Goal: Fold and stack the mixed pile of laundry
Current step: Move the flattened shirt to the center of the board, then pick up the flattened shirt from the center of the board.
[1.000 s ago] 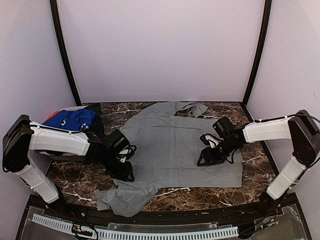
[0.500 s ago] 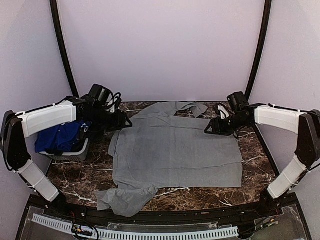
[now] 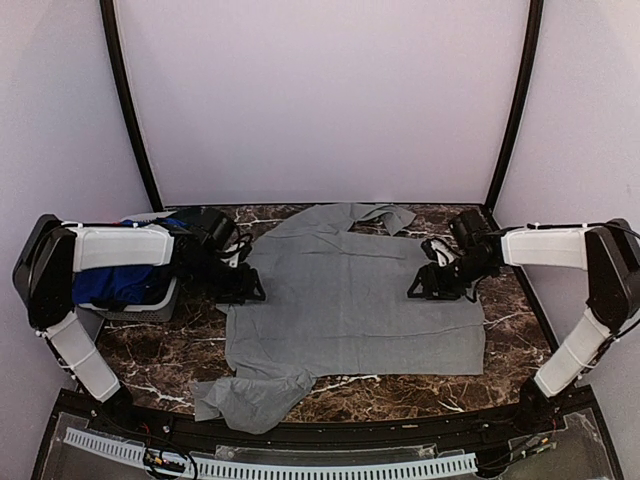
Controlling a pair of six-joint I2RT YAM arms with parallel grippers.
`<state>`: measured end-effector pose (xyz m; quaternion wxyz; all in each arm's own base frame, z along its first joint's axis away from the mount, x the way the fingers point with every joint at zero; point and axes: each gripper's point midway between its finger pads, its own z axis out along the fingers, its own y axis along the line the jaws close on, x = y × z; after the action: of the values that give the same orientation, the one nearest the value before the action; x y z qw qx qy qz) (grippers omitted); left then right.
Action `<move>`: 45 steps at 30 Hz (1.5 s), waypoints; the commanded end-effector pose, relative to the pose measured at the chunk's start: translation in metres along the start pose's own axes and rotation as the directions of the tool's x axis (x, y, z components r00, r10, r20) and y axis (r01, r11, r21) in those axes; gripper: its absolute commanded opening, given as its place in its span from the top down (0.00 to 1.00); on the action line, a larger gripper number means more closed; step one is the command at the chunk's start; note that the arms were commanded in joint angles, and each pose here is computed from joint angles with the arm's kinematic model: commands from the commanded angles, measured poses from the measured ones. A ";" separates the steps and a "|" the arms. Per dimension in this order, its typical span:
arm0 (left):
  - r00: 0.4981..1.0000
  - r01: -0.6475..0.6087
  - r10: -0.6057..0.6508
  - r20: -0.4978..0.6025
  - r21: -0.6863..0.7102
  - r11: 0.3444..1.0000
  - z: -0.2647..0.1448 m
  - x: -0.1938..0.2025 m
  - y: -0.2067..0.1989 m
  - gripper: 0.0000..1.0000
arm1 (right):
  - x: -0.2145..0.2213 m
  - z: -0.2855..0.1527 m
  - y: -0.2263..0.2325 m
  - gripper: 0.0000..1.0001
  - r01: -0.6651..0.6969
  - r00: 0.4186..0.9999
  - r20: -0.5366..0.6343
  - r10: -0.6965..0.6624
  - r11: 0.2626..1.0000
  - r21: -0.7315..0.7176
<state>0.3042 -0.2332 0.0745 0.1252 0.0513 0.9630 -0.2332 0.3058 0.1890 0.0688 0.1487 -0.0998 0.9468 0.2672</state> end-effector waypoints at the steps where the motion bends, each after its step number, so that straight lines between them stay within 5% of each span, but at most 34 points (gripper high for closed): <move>1: 0.995 -0.069 0.071 0.075 -0.026 0.997 0.004 -0.054 -0.017 0.43 | -0.057 0.009 0.001 0.41 0.052 0.995 0.087 -0.055 0.998 0.032; 9: 0.999 -0.031 0.029 -0.026 -0.105 0.994 0.050 -0.042 0.011 0.53 | -0.049 0.050 -0.016 0.43 0.029 1.000 -0.005 -0.028 0.999 0.033; 20: 0.994 -0.007 -0.011 -0.112 -0.155 0.988 0.028 0.025 0.034 0.60 | 0.015 0.029 0.013 0.44 0.005 0.997 -0.074 -0.010 0.998 -0.058; 28: 0.965 -0.127 0.126 0.230 -0.007 0.992 -0.049 -0.111 -0.047 0.40 | -0.090 -0.040 -0.044 0.44 -0.008 0.981 0.194 -0.020 0.989 0.147; 34: 0.939 -0.150 0.158 0.307 -0.048 0.988 -0.048 -0.193 -0.049 0.39 | -0.119 -0.035 -0.108 0.48 -0.102 0.976 0.213 0.040 0.951 0.290; 45: 0.918 -0.172 0.202 0.342 -0.117 0.978 -0.011 -0.253 -0.016 0.37 | -0.147 -0.016 -0.166 0.51 -0.119 0.983 0.178 0.041 0.883 0.454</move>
<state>0.5262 -0.2607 0.1402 0.2952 0.0823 0.9309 -0.1990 0.4598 0.0794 0.0394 0.2085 -0.0033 0.9734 0.0952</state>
